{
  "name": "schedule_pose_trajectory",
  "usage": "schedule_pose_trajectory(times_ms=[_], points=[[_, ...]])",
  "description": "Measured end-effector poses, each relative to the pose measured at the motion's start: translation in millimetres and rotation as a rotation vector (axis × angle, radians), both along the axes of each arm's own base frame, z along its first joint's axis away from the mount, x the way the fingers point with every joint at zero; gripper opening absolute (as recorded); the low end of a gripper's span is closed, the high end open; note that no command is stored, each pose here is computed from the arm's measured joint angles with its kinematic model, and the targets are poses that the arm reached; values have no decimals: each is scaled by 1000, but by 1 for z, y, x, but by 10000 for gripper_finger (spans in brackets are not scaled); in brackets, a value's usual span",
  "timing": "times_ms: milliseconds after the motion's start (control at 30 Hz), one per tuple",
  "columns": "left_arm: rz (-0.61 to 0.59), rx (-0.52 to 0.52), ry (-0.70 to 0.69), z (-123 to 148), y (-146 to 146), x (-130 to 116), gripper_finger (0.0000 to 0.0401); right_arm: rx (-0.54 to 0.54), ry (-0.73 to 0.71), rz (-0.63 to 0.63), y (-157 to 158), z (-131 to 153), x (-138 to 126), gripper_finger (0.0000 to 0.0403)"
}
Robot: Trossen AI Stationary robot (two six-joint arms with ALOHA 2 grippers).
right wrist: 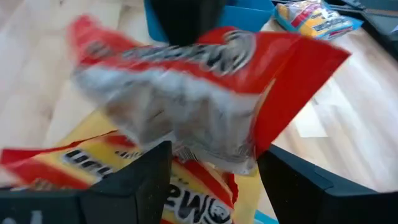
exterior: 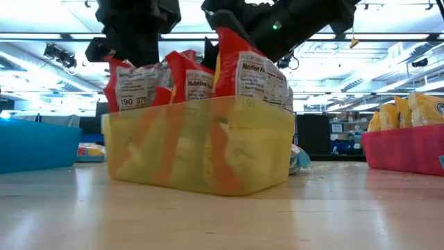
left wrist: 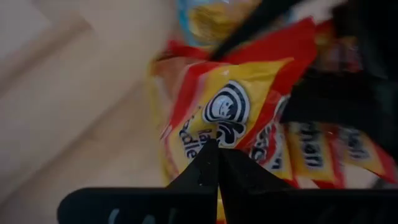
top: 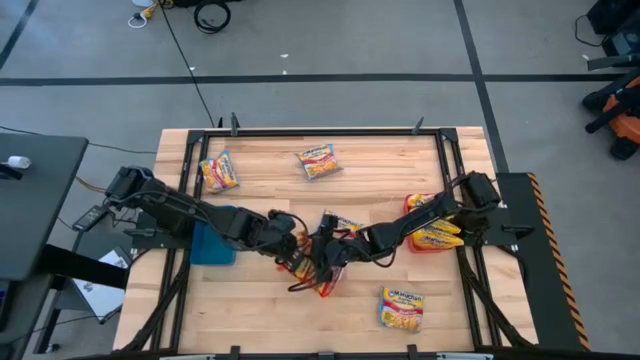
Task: Sort Maruchan noodles
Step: Put the red noodle pack into the yellow bin
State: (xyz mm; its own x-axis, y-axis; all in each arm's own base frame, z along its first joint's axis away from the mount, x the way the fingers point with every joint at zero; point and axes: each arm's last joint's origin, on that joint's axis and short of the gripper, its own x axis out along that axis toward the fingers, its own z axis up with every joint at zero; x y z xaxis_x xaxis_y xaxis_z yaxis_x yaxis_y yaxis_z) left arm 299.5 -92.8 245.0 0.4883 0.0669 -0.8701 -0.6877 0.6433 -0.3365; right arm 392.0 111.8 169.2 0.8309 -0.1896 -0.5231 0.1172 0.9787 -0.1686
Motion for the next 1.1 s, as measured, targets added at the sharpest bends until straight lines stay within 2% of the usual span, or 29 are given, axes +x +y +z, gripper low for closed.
schedule_pose_trajectory(times_ms=[133, 400, 533, 667, 867, 1000, 1100], points=[[-2, 19, 11, 0, 5, 0, 18, -11, 11, 18, 7, 11, -8, 240], [-76, 66, 11, 1, 12, 3, 74, -65, -18, -28, 15, 34, -22, 240], [-100, 66, 2, 3, 12, 5, 95, -90, -101, -87, 13, 43, -19, 240], [-132, 63, 6, 3, 10, 4, 117, -38, -175, -62, 9, 50, -13, 240], [-152, 64, -3, 4, 9, 5, 177, -42, -179, -86, 2, 49, -10, 240], [-178, 47, -32, 14, 9, 3, 216, -52, -132, -120, -10, 27, 0, 240], [-213, 49, -58, 29, 4, -3, 229, -40, -106, -140, -18, 13, 6, 240]])
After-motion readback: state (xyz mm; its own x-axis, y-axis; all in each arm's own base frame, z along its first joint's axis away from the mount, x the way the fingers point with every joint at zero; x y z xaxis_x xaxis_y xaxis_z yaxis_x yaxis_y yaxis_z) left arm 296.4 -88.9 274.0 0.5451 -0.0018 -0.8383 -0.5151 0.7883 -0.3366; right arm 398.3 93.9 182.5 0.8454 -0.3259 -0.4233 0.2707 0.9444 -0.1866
